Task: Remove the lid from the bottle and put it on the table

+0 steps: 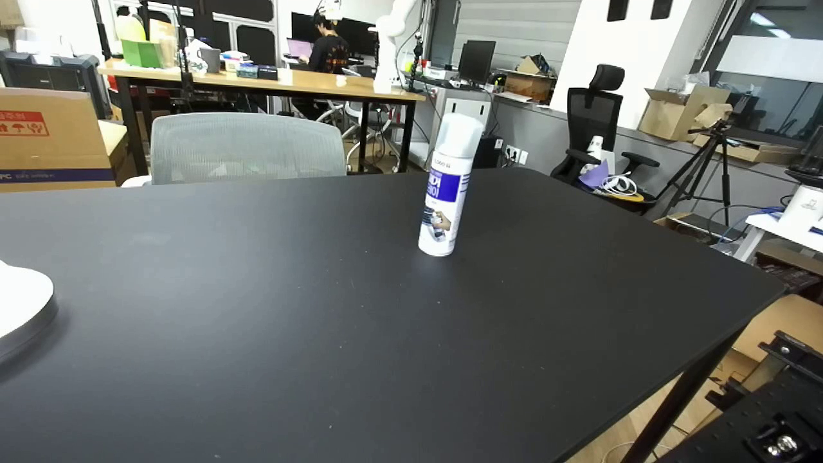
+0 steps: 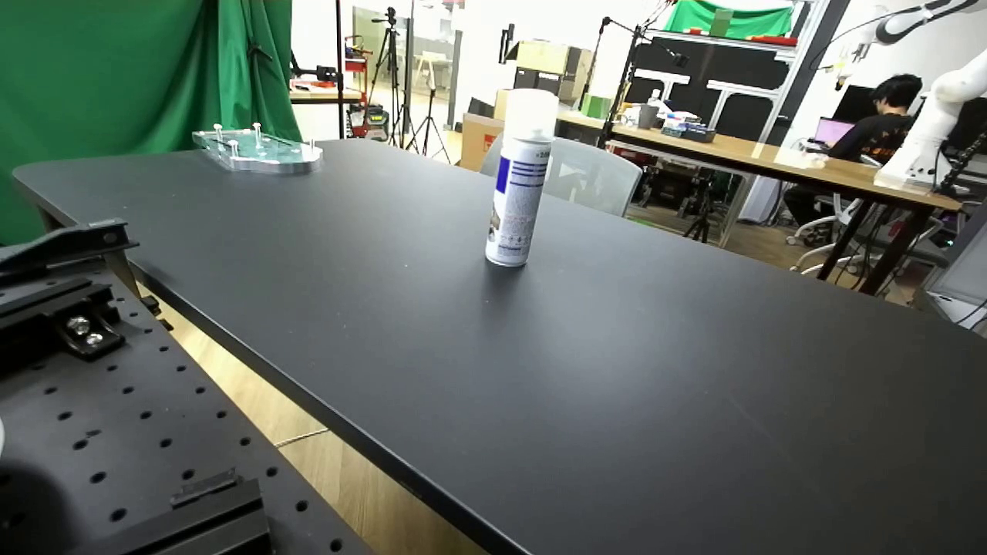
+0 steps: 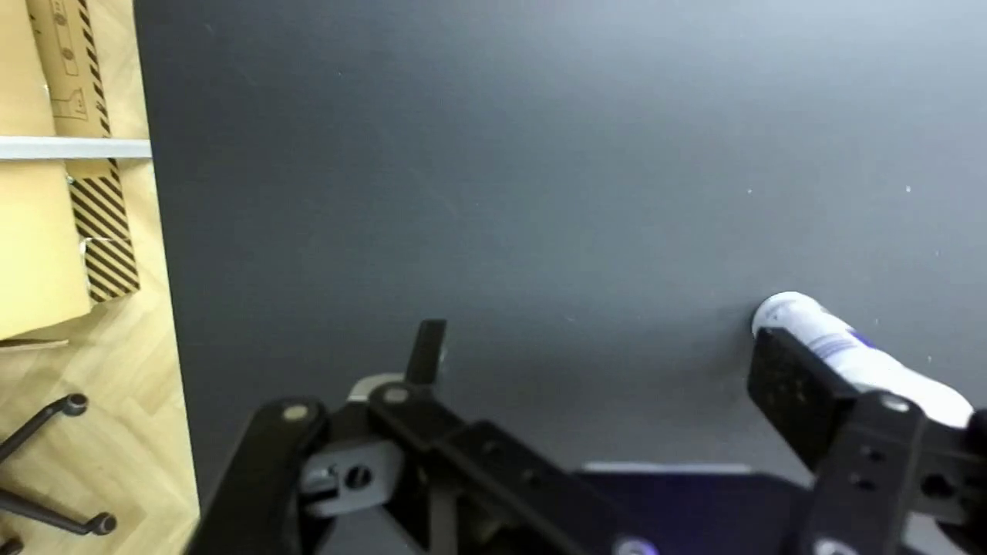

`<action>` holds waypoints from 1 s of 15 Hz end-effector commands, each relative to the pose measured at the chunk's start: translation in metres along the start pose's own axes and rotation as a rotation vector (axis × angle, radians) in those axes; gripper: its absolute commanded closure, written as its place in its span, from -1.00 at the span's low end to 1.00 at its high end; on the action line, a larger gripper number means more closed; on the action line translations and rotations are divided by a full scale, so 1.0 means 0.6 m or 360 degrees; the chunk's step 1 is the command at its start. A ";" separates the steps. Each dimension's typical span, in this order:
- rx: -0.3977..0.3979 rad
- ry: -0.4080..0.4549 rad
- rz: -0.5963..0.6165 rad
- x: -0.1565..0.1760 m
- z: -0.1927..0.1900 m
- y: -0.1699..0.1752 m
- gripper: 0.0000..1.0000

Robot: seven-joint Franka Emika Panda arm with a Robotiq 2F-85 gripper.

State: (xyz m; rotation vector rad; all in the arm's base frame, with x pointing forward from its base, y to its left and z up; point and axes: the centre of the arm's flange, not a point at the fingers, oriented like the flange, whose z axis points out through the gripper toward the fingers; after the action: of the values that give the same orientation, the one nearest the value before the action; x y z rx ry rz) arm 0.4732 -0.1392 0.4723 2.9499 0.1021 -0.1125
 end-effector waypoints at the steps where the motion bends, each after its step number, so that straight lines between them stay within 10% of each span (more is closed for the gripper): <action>1: 0.0009 0.0104 0.0182 0.061 0.026 -0.087 -1.00; 15: 0.0272 0.0315 0.0333 0.132 0.128 -0.276 -1.00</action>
State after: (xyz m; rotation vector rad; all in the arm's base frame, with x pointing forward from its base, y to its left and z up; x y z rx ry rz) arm 0.5388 0.0016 0.3681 3.0989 -0.1505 0.1929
